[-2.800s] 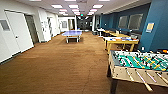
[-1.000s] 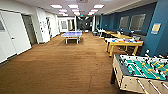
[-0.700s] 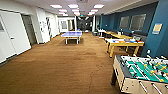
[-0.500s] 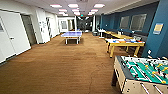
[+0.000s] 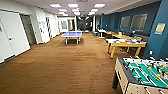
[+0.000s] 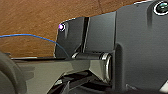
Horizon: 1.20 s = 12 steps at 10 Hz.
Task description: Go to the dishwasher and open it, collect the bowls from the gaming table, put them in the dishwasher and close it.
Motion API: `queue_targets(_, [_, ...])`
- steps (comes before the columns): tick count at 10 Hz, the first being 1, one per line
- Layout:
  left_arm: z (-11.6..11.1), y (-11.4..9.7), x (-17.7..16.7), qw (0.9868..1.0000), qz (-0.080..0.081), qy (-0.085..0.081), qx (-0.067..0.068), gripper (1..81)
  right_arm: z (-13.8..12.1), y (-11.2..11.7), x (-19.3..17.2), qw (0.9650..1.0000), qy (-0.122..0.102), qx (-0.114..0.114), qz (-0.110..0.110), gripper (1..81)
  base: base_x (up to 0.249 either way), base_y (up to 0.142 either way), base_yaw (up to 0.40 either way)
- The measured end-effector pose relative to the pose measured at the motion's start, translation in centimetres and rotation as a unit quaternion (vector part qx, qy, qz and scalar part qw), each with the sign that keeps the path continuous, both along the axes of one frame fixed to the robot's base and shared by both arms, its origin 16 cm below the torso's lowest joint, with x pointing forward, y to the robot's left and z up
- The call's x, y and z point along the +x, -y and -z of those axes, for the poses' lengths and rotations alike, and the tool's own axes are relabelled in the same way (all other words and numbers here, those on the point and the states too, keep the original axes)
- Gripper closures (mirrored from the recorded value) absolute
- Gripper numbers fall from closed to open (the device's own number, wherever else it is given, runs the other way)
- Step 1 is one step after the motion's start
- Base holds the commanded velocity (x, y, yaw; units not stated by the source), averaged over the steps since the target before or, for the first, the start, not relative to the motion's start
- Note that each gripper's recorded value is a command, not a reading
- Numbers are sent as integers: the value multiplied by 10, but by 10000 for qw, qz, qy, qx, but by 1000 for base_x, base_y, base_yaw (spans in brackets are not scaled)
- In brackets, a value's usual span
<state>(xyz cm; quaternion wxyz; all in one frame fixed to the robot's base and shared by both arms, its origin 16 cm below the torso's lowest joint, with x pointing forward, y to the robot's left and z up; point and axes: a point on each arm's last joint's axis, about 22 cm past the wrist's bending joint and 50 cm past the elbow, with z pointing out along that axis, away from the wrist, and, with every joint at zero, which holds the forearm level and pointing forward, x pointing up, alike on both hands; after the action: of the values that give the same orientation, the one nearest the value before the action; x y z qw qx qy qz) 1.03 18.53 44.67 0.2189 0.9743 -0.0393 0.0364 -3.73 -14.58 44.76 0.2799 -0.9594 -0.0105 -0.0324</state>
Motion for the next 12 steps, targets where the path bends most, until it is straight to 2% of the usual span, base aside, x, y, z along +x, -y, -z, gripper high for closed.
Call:
queue_targets(5, [-1, 22, 1, 9999, 6, 9, -110, 10, 4, 7, -3, 9999, -18, -117, -6, 10, 132, 0, 0])
queue_targets(8, [7, 15, -1, 10000, -4, -2, 72, 10, 6, 7, -2, 9998, -16, -173, -9, 10, 132, 0, 0])
queue_targets(9, [8, 16, -1, 10000, -5, 3, 96, 10, 6, 8, -2, 9998, -13, -186, -11, 10, 132, 0, 0])
queue_targets(12, [7, 28, -1, 10000, -4, 2, 29, 10, 7, 10, -2, 9998, -14, -210, -13, 10, 132, 0, 0])
